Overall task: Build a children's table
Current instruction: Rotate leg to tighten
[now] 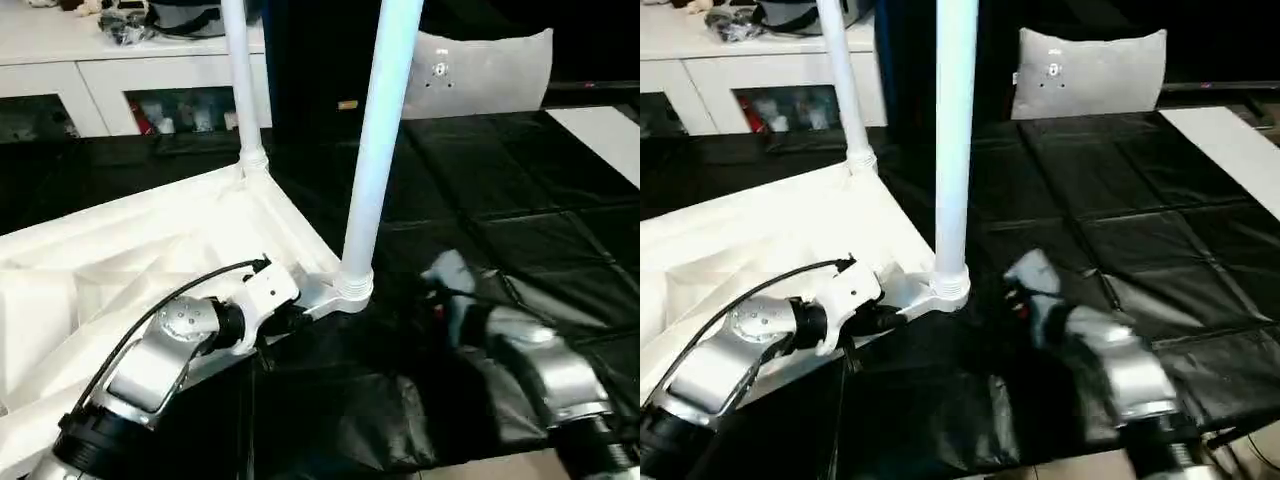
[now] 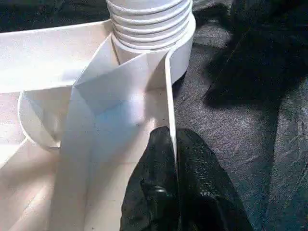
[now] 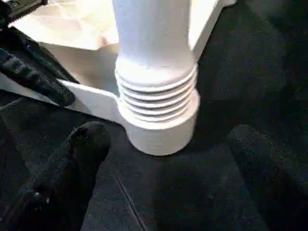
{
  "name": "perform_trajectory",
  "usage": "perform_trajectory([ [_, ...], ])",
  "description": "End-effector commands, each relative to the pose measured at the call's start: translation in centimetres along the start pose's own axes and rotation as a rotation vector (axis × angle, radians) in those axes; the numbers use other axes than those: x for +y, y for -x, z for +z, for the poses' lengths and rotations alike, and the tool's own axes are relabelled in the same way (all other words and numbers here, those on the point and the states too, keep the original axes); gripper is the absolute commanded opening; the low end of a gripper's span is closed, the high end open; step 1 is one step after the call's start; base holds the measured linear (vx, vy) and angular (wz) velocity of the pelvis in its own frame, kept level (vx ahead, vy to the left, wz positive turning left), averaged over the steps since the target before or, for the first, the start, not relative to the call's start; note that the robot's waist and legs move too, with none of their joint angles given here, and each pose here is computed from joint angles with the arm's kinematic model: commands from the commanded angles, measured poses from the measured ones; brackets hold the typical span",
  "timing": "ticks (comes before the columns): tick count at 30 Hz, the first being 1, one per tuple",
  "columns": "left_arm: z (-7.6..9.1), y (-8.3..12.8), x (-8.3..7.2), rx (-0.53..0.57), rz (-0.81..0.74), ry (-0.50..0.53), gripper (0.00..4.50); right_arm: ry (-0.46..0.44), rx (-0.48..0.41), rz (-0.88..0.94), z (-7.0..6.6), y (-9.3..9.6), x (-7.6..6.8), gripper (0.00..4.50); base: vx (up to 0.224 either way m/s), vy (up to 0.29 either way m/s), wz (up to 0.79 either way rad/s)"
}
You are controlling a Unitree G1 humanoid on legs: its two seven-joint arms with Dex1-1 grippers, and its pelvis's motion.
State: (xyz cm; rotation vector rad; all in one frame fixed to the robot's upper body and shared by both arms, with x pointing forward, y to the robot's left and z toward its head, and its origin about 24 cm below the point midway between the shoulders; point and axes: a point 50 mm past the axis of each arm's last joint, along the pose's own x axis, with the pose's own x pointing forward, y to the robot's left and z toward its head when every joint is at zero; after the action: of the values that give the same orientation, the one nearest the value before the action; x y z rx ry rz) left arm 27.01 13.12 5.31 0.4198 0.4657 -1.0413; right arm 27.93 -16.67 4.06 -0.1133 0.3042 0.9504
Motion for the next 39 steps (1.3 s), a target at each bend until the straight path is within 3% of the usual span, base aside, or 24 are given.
perform_trajectory([
  [1, -0.5, -0.2, -0.3, 0.039, -0.074, -0.055, 0.00, 0.069, -0.003, 0.015, 1.0, 0.7, -0.8, 4.48, 0.000, 0.000, 0.00],
  [5, -0.6, -0.4, -0.4, 0.056, -0.126, -0.109, 0.00, 0.096, 0.013, 0.111, 1.5, 1.1, -0.9, 4.48, 0.000, 0.000, 0.00],
  [10, -0.6, -0.5, -0.9, 0.053, -0.282, -0.211, 0.00, 0.195, 0.031, 0.239, 2.3, 0.8, -0.9, 4.48, 0.000, 0.000, 0.00],
  [20, -0.5, -0.3, -0.8, 0.063, -0.373, -0.270, 0.00, 0.205, 0.036, 0.368, 2.8, -0.8, -0.5, 4.48, 0.000, 0.000, 0.00],
  [28, -0.6, -0.4, -0.5, 0.065, -0.379, -0.281, 0.00, 0.179, 0.061, 0.415, 2.5, -1.6, -0.4, 3.73, 0.000, 0.000, 0.00],
  [30, -0.7, -0.4, -0.4, 0.066, -0.378, -0.281, 0.00, 0.175, 0.061, 0.416, 2.5, -1.7, -0.5, 3.73, 0.000, 0.000, 0.00],
  [32, -0.7, -0.3, -0.3, 0.068, -0.374, -0.280, 0.00, 0.163, 0.055, 0.420, 2.5, -1.9, -0.5, 3.35, 0.000, 0.000, 0.00],
  [35, -0.8, -0.2, -0.2, 0.070, -0.369, -0.274, 0.00, 0.143, 0.051, 0.435, 2.4, -2.0, -0.4, 3.27, 0.000, 0.000, 0.00],
  [37, -0.8, -0.2, -0.2, 0.070, -0.368, -0.273, 0.00, 0.135, 0.047, 0.438, 2.3, -2.1, -0.3, 2.92, 0.000, 0.000, 0.00],
  [39, -0.9, -0.1, -0.3, 0.066, -0.368, -0.263, 0.00, 0.120, 0.044, 0.448, 2.2, -2.2, -0.2, 2.89, 0.000, 0.000, 0.00],
])
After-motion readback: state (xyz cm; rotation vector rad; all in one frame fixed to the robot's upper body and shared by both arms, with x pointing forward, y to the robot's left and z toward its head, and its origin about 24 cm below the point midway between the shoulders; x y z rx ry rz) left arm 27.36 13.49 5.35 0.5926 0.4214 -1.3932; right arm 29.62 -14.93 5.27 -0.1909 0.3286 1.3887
